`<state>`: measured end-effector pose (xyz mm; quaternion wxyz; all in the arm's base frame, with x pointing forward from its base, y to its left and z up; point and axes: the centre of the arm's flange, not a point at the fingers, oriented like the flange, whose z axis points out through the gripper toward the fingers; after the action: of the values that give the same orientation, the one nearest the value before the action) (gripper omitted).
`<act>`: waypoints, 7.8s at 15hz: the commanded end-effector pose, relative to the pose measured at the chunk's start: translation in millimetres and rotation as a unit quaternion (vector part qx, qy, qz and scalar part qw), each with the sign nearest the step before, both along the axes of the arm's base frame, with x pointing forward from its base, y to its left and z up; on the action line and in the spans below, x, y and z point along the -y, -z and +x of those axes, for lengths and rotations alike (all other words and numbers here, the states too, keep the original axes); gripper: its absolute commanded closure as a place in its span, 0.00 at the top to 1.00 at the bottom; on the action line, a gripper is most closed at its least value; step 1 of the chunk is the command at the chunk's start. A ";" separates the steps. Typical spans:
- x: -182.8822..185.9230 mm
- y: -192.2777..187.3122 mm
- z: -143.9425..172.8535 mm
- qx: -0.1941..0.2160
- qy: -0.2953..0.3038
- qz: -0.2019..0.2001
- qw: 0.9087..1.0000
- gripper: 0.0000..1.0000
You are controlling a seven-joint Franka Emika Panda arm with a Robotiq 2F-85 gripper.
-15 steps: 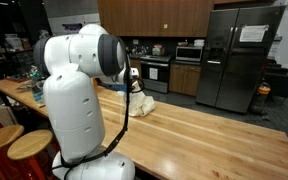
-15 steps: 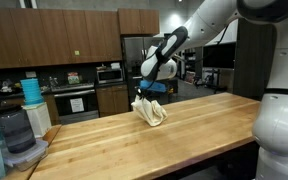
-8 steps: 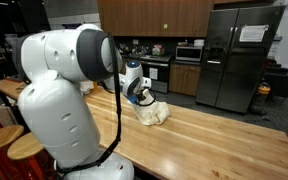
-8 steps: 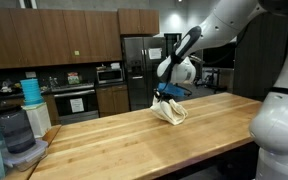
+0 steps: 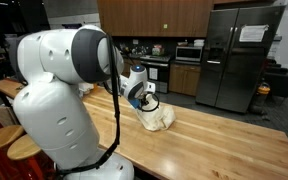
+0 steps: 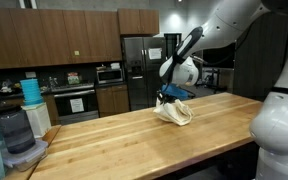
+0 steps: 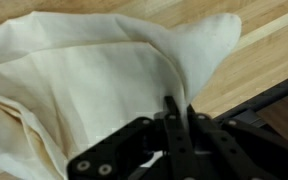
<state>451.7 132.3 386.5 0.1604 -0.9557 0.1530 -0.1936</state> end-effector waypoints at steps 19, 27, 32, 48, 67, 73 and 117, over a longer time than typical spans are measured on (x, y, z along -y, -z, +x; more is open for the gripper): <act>-317.6 13.1 -6.7 -0.130 -0.465 -0.082 0.872 0.02; -365.5 -28.8 -30.5 -0.136 -0.584 -0.056 0.799 0.02; -352.0 -78.1 -29.2 -0.081 -0.611 -0.029 0.787 0.02; -170.6 -98.4 21.9 -0.014 -0.459 -0.023 0.888 0.02; -145.7 19.8 38.0 -0.174 -0.300 -0.265 0.900 0.38; -158.2 -11.0 22.5 -0.161 -0.266 -0.317 0.896 0.77; -102.1 88.6 70.7 -0.197 -0.136 -0.159 0.958 0.95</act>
<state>526.9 263.5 300.3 0.0064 -1.0000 -0.0059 0.0006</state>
